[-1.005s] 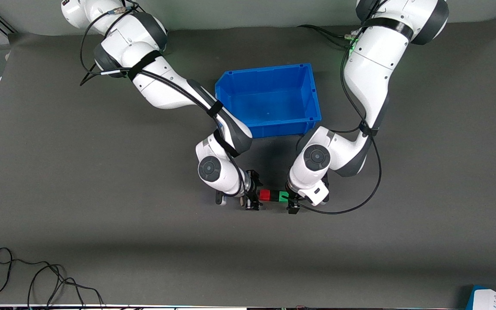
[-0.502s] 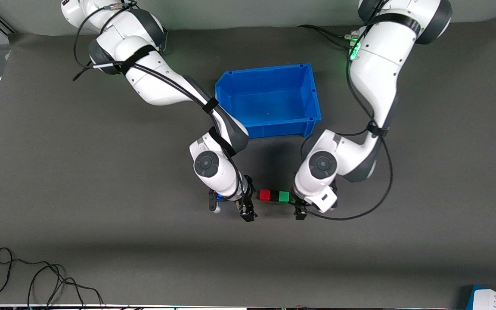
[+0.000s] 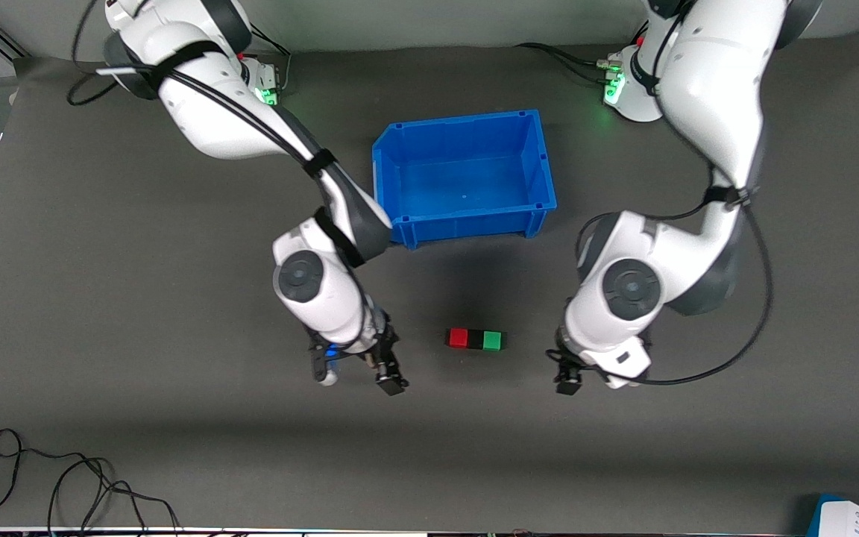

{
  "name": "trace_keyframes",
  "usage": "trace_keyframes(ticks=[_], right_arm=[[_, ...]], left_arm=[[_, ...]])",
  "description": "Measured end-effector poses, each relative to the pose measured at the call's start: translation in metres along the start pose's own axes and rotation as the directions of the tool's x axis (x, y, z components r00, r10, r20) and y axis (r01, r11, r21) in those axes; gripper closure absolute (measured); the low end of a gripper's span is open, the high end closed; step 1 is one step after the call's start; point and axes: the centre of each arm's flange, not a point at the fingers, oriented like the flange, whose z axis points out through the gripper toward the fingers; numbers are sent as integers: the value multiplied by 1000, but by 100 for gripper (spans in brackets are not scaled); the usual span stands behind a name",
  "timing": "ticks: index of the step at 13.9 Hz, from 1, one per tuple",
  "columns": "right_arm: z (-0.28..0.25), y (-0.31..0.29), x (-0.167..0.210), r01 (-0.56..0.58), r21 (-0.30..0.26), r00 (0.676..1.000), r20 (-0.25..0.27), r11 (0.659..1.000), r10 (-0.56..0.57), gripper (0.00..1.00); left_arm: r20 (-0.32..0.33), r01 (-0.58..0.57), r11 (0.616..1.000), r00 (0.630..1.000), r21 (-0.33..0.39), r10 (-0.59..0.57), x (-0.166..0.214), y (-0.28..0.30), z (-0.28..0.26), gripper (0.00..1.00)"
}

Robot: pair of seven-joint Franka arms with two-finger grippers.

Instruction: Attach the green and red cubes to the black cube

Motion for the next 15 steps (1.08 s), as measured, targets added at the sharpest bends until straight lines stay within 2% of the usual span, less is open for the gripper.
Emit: trace_keyframes(ticks=[2, 5, 9, 11, 13, 15], right_arm=[[-27, -6, 18, 72, 2, 997, -8, 997, -72, 0], [-70, -4, 31, 116, -65, 993, -17, 991, -118, 0], [-151, 19, 72, 279, -89, 959, -32, 956, -283, 0], [-191, 43, 92, 411, -138, 909, -15, 901, -417, 0], [-238, 65, 105, 519, -177, 851, 6, 837, -526, 0], [-275, 88, 127, 624, -196, 775, 29, 757, -632, 0]], left_arm=[[-9, -59, 998, 998, 31, 59, 34, -8, -37, 0], [-12, -145, 988, 989, 59, 146, 91, -26, -97, 0], [2, -284, 954, 958, 97, 285, 183, -76, -187, 0], [15, -366, 925, 930, 107, 366, 215, -105, -225, 0], [25, -446, 888, 895, 113, 446, 224, -121, -246, 0], [30, -524, 844, 851, 115, 524, 225, -125, -251, 0]])
